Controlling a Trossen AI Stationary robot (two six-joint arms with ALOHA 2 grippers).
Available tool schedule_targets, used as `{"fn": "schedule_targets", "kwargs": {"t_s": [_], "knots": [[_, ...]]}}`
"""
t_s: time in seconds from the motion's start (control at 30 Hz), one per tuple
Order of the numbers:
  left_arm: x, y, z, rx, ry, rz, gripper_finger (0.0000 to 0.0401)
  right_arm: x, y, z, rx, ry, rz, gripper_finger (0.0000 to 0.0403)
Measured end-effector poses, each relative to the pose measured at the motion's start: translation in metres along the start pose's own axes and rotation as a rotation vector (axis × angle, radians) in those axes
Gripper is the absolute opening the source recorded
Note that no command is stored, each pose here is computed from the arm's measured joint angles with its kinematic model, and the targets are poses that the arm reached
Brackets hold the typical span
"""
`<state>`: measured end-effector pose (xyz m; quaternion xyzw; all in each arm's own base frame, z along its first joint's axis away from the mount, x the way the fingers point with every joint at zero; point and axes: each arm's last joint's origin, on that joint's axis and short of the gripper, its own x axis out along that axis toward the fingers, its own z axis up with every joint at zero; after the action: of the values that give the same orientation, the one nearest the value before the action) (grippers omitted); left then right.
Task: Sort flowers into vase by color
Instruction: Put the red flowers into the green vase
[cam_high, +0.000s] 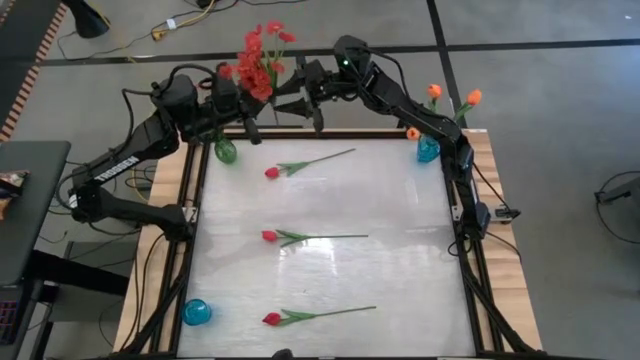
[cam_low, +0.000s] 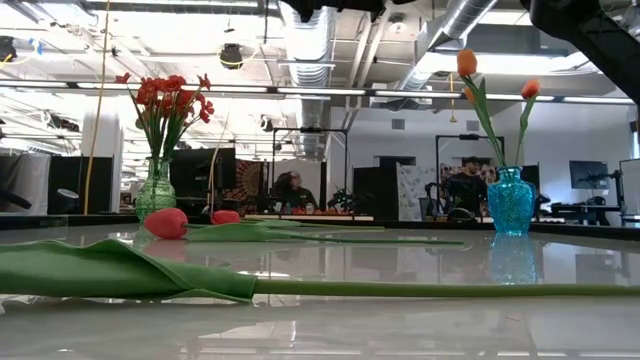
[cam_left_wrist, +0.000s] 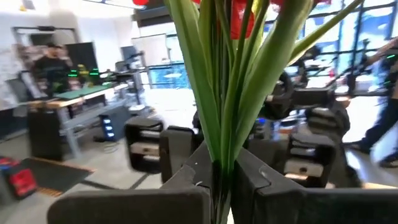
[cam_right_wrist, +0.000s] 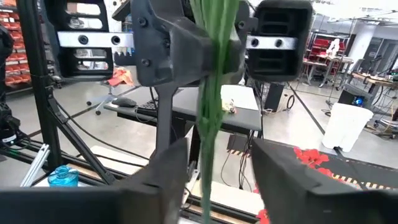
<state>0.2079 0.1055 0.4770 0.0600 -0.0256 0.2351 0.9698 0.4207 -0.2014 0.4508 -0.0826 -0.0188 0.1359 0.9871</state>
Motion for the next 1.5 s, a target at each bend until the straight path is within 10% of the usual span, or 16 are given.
{"fn": "schedule_targets", "kwargs": {"t_s": [0.33, 0.97, 1.5], "knots": [[-0.036, 0.007, 0.008, 0.036, 0.059, 0.198, 0.0005, -0.036, -0.027, -0.001, 0.092, 0.007, 0.033, 0.0307], [-0.1, -0.016, -0.057, -0.047, 0.113, 0.445, 0.0, -0.099, -0.069, -0.024, 0.109, 0.128, -0.043, 0.0308], [-0.121, -0.032, -0.138, 0.311, 0.22, 0.423, 0.0, -0.115, -0.079, -0.036, 0.145, 0.15, -0.03, 0.0308]]}}
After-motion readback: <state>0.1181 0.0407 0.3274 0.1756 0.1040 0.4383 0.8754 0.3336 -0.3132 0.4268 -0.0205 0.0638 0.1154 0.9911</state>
